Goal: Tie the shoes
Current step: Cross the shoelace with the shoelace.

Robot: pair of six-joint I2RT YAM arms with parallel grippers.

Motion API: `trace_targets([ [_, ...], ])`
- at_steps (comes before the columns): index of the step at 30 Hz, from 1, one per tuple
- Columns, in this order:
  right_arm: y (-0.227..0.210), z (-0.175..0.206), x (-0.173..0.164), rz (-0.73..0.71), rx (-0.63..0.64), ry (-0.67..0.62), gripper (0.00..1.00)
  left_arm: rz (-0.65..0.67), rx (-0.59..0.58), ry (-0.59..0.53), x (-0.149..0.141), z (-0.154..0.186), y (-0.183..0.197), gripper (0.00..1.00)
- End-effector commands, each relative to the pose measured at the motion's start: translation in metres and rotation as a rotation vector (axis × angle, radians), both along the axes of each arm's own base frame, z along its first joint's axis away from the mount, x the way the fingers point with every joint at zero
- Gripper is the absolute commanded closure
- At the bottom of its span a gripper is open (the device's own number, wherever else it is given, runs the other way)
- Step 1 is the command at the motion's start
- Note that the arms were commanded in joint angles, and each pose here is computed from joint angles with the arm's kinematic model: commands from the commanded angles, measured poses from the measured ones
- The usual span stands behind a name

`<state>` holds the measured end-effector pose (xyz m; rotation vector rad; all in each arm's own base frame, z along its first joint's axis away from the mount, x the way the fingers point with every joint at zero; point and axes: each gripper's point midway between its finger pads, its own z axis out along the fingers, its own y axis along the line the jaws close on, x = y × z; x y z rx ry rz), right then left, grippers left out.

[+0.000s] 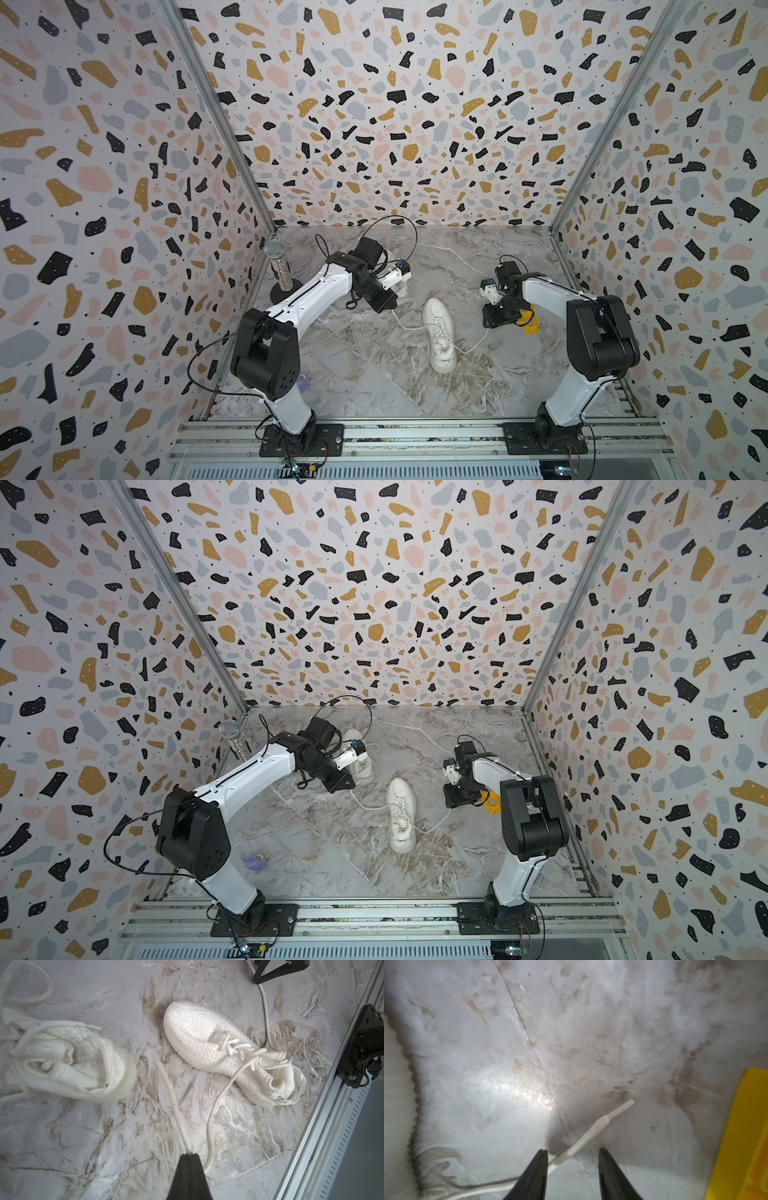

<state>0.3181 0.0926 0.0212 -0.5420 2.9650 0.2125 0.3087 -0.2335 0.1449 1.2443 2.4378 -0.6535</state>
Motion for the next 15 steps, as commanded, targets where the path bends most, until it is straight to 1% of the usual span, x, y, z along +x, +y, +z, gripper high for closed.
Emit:
trace_targets([
  [1,-0.008,-0.006,0.0,0.02,-0.091,0.006,0.63,-0.018,-0.022,-0.01,-0.004,0.008,-0.001,1.0],
  [3,-0.008,-0.007,-0.002,0.037,-0.117,0.004,0.7,-0.022,-0.025,-0.009,-0.005,0.008,-0.001,1.0],
  [5,-0.007,-0.009,-0.004,0.044,-0.126,0.002,0.79,-0.023,-0.034,-0.005,-0.007,0.01,-0.002,1.0],
  [8,-0.005,-0.008,0.0,0.041,-0.121,-0.017,0.92,-0.022,-0.043,0.013,-0.009,0.008,-0.003,1.0],
  [10,-0.002,-0.003,0.005,0.042,-0.102,-0.036,0.97,-0.023,-0.044,0.021,-0.009,0.006,-0.004,1.0],
  [11,0.0,0.001,0.008,0.042,-0.093,-0.051,1.0,-0.025,-0.049,0.025,-0.008,0.006,-0.005,1.0],
  [15,0.008,0.021,0.021,0.056,-0.039,-0.14,1.0,-0.025,-0.081,0.034,-0.007,0.01,-0.011,1.0],
])
